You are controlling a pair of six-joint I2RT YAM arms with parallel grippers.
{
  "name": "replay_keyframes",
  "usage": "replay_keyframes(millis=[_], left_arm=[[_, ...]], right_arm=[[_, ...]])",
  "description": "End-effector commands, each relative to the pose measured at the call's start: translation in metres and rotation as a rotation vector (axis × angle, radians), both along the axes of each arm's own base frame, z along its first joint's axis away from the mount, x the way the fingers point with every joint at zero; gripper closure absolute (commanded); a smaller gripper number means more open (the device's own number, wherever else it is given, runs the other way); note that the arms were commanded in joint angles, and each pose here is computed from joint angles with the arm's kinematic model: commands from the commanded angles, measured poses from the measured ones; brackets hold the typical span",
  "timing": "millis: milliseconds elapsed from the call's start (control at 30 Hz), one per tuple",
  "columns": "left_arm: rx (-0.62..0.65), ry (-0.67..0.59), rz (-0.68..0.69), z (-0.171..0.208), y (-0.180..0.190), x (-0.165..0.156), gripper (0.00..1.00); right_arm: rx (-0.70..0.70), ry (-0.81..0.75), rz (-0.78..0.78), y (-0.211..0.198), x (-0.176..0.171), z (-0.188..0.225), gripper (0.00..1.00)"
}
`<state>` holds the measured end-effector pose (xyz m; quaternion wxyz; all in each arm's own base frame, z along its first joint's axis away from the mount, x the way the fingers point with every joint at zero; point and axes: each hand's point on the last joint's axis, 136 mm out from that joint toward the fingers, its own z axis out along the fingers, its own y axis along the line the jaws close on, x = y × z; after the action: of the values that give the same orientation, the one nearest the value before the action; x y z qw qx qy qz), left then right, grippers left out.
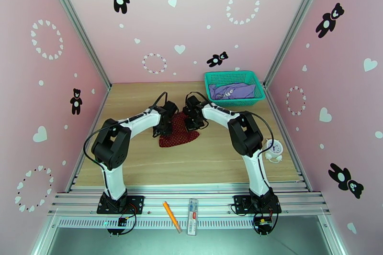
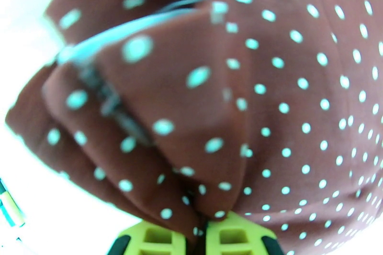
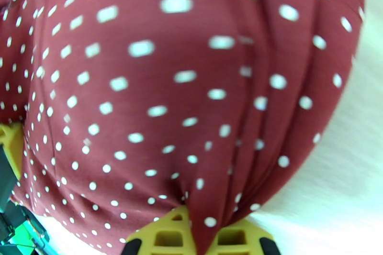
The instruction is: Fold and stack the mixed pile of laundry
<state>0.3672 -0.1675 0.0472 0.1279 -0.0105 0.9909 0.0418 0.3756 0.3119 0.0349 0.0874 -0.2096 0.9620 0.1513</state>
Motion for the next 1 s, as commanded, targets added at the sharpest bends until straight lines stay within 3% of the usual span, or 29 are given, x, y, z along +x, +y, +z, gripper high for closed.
replay_keyframes(millis=[0,200,533,733,967], left_arm=[[-0.004,-0.12,0.094,0.019,0.006,0.043,1.0],[-0.023,-0.208,0.127,0.031,0.019,0.103,1.0],[-0.11,-0.262,0.108,0.011,0.028,0.211,1.0],[-0.151,-0.273,0.102,0.007,0.019,0.24,1.0],[-0.213,-0.261,0.152,-0.008,0.027,0.248,1.0]], right_arm=[[-0.002,-0.162,-0.018,0.008,0.032,0.046,1.0],[-0.053,-0.337,-0.068,0.011,0.091,0.065,1.0],[-0.047,-0.41,-0.251,0.009,0.175,0.024,1.0],[-0.028,-0.431,-0.323,-0.007,0.204,0.02,1.0],[-0.012,-0.385,-0.375,-0.028,0.215,0.002,1.0]])
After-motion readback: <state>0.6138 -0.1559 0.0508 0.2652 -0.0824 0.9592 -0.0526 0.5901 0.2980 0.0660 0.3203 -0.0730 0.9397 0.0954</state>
